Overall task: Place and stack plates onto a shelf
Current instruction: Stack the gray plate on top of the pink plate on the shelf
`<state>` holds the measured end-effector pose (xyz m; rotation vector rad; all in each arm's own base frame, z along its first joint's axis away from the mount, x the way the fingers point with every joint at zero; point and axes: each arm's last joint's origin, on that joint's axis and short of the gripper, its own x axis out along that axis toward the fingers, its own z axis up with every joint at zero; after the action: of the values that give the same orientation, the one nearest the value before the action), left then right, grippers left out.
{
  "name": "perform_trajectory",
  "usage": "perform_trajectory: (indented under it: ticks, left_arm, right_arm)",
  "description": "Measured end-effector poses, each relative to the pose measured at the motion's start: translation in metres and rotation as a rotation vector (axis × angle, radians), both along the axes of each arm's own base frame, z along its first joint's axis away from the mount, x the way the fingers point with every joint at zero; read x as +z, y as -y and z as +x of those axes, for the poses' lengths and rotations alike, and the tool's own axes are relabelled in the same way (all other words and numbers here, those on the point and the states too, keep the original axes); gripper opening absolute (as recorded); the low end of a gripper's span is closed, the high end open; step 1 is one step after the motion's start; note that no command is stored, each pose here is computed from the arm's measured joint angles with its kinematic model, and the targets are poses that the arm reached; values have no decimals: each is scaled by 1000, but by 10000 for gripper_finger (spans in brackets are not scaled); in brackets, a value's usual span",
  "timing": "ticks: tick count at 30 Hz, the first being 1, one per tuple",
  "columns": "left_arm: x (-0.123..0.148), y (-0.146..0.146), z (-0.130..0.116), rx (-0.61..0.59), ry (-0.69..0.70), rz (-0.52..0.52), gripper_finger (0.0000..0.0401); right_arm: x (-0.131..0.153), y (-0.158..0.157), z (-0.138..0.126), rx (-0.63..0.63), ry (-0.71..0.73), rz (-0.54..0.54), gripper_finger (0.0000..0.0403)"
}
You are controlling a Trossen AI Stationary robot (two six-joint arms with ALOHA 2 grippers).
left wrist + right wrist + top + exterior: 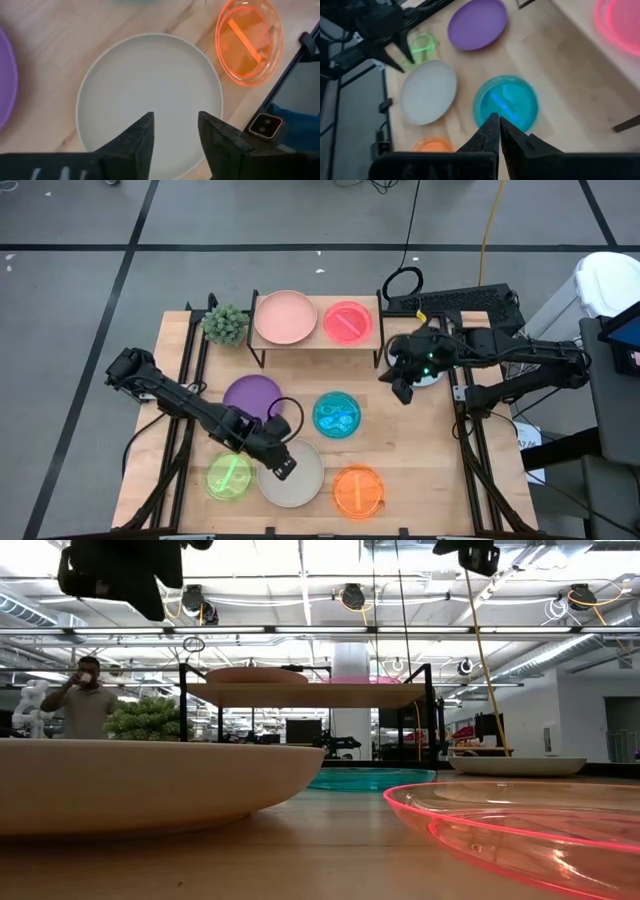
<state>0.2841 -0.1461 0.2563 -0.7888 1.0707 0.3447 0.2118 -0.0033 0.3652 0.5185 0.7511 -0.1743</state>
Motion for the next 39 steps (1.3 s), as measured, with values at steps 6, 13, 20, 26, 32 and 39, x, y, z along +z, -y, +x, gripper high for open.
perform_trajectory:
  ticks: [6,13,20,26,32,39]
  left_arm:
    - [-1,4,-4,-118,-75,-90,200]
    - [-9,-20,-13,13,-292,-79,235]
    - [-28,-33,-12,79,-311,-88,241]
    - [-52,-29,-13,120,-271,-165,241]
    - [-68,-30,-22,162,-310,-159,241]
    - [-79,-32,-26,138,-301,-124,241]
  right_arm:
    - [0,-19,0,6,-1,17,0]
    - [0,-38,-3,24,1,4,0]
    - [0,-50,-6,56,-5,19,0]
    - [0,-55,-7,84,-6,22,0]
    - [0,-55,-7,85,-6,22,0]
    - [0,-55,-7,85,-7,25,0]
